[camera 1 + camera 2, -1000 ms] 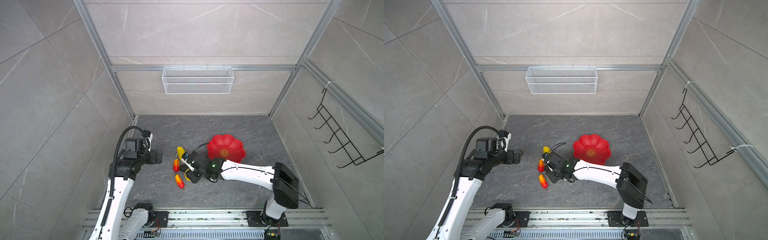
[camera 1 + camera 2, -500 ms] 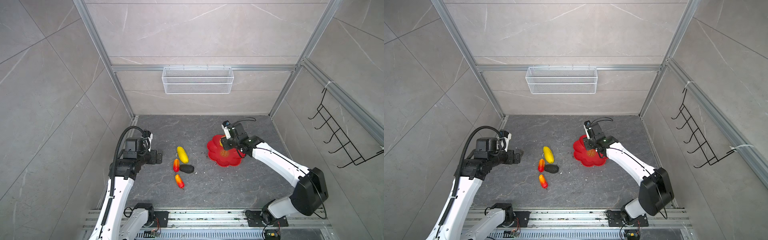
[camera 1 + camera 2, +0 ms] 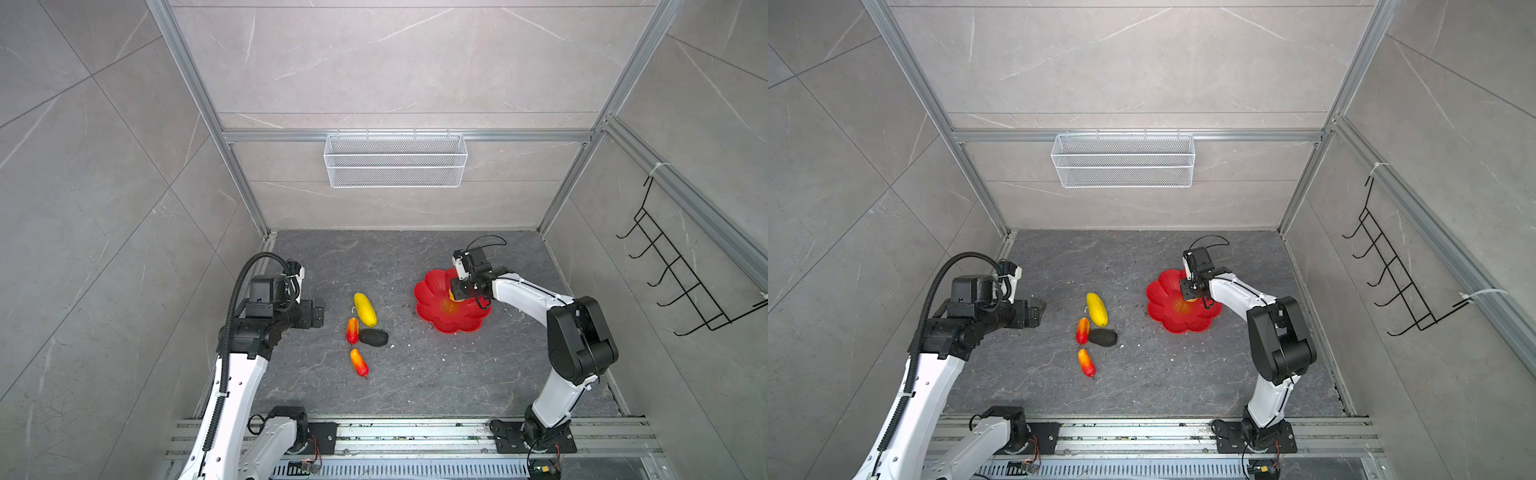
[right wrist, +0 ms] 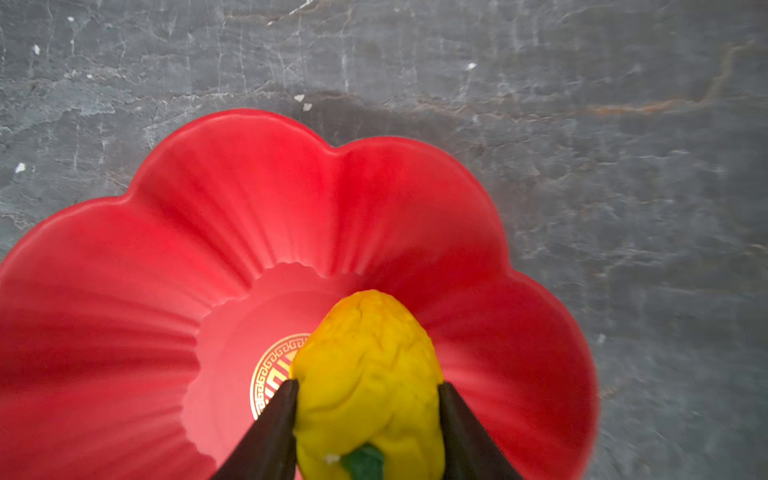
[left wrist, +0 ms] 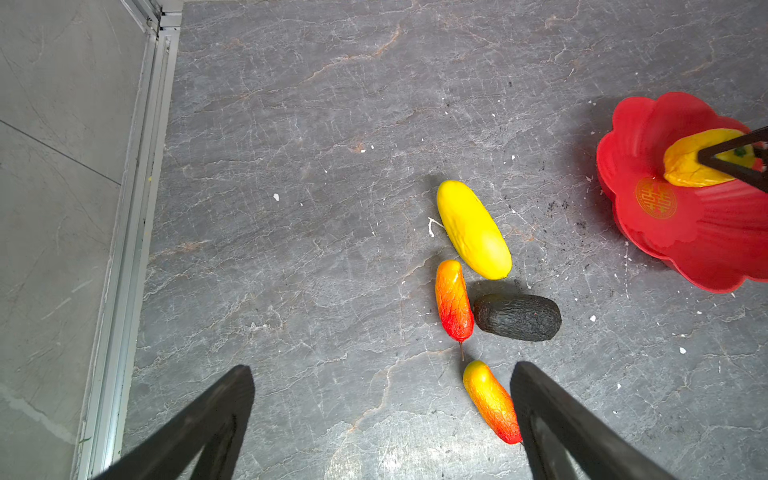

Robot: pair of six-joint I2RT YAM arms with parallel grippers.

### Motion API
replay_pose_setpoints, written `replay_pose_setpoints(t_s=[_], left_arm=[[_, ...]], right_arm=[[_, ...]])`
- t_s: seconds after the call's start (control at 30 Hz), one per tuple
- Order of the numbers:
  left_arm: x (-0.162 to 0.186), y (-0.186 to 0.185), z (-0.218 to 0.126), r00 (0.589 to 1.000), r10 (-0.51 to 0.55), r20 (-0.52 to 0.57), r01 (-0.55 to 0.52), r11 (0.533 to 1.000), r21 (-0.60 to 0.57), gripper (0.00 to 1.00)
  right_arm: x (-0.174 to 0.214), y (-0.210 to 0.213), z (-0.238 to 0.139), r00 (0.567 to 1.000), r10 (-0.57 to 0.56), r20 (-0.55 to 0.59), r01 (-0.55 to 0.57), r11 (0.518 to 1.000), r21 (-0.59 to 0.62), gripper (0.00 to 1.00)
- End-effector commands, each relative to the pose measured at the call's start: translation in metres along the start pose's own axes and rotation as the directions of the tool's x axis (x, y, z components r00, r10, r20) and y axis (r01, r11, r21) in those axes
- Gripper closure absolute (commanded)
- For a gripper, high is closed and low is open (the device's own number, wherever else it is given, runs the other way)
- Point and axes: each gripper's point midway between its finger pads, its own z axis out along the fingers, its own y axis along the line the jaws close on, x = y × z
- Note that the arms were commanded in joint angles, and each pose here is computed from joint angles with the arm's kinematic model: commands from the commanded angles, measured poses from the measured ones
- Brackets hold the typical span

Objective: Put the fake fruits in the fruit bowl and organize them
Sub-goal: 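Carry the lemon into the red bowl and open the right gripper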

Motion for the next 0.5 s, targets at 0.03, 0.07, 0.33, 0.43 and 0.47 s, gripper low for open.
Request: replay_pose_setpoints(t_s=[0.03,0.07,0.33,0.43,0.47], left_arm=[[-0.007,-0.002,0.000,0.999,0.013,0.033,-0.014,1.000,0.016,0.00],[-0.007,-0.002,0.000,0.999,0.014,0.032,-0.015,1.000,0.016,0.00],[-0.007,-0.002,0.000,0.999,0.011,0.030,-0.011,1.000,0.019,0.00],[-0.008,-0.002,0.000,0.999,0.012,0.031,-0.013,1.000,0.020,0.00],[-0.008,-0.002,0.000,0.999,0.011,0.031,-0.012,1.000,0.019,0.00]], right_arm=[[-0.003,0.003,0.013,1.000,0.004,0.001,-0.004,1.000,-0.027,0.62],[-0.003,0.002,0.015,1.000,0.004,0.001,-0.004,1.000,-0.026,0.62],[-0.008,-0.003,0.016,1.000,0.001,-0.005,-0.001,1.000,-0.018,0.48],[-0.011,-0.003,0.011,1.000,-0.006,-0.005,0.006,1.000,-0.017,0.37],[-0.014,-0.003,0.007,1.000,-0.008,0.000,0.008,1.000,-0.018,0.35]])
